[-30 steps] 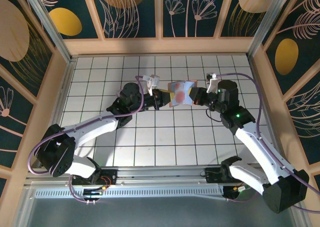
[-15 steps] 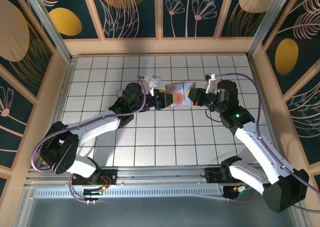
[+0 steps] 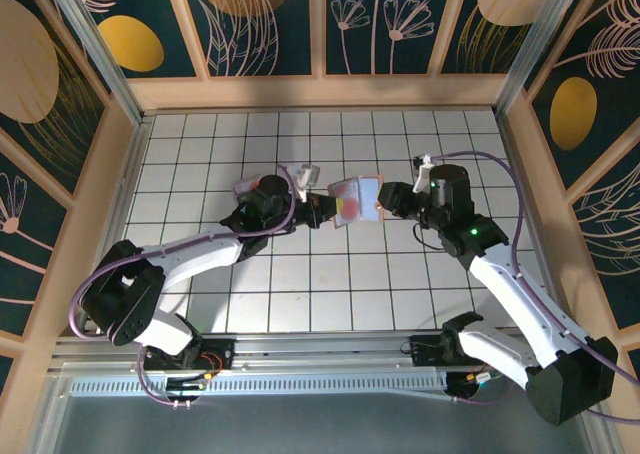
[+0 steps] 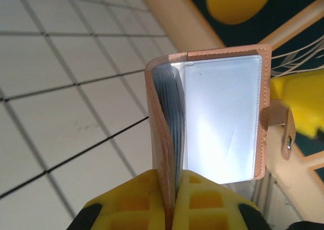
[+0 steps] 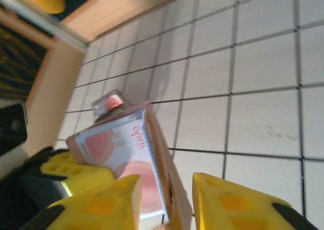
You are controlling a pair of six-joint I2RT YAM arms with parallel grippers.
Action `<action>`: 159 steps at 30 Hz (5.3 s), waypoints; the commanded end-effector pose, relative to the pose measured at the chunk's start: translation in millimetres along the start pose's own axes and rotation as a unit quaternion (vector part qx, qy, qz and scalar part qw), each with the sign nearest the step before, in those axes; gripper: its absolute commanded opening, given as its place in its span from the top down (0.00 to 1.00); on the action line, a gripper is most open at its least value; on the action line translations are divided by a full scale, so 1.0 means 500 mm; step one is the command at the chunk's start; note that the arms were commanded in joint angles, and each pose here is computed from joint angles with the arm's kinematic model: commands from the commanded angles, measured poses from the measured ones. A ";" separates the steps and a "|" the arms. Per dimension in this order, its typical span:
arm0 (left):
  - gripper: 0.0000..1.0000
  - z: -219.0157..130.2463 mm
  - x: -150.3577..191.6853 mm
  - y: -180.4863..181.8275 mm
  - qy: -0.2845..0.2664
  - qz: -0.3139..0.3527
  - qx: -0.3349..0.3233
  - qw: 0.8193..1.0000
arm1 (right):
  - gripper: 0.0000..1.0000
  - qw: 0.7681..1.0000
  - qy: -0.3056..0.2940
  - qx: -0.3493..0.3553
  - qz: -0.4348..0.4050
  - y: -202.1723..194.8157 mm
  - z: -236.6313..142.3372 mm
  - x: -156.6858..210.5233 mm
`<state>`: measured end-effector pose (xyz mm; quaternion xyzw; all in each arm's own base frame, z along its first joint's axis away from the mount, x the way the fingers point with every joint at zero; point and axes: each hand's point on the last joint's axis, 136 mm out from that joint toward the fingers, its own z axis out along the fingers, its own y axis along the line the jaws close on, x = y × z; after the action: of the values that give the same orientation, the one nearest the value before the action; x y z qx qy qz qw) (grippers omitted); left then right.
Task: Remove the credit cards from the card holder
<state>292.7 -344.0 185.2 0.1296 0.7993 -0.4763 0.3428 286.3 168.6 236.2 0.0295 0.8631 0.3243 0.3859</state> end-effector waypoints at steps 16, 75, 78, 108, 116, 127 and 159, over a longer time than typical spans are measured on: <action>1.00 0.044 0.181 0.116 0.109 -0.081 -0.117 0.984 | 0.59 0.996 0.067 0.002 0.062 0.009 0.069 0.117; 0.29 -0.022 0.144 0.255 0.087 -0.026 -0.351 0.932 | 0.95 0.974 0.119 0.082 0.176 -0.249 0.191 0.231; 0.31 -0.029 0.122 0.243 0.068 -0.022 -0.352 0.933 | 0.95 0.972 0.124 0.089 0.181 -0.260 0.199 0.240; 0.66 0.097 0.193 0.230 0.125 0.015 -0.243 0.962 | 0.92 0.984 0.069 0.084 0.144 -0.186 0.104 0.171; 0.62 0.084 0.162 0.219 0.101 0.008 -0.255 0.962 | 0.86 0.984 0.097 0.099 0.111 -0.151 0.130 0.197; 0.61 0.036 0.173 0.231 0.097 -0.016 -0.287 0.953 | 0.74 0.979 0.156 0.028 0.124 -0.092 0.195 0.245; 0.87 0.068 0.249 0.232 0.148 -0.036 -0.257 0.954 | 0.77 0.964 0.224 -0.011 0.142 -0.111 0.252 0.323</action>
<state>285.7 -330.8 28.0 0.0809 0.9340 -0.2480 0.2442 266.2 235.9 31.0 0.0845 0.9210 0.3593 0.1243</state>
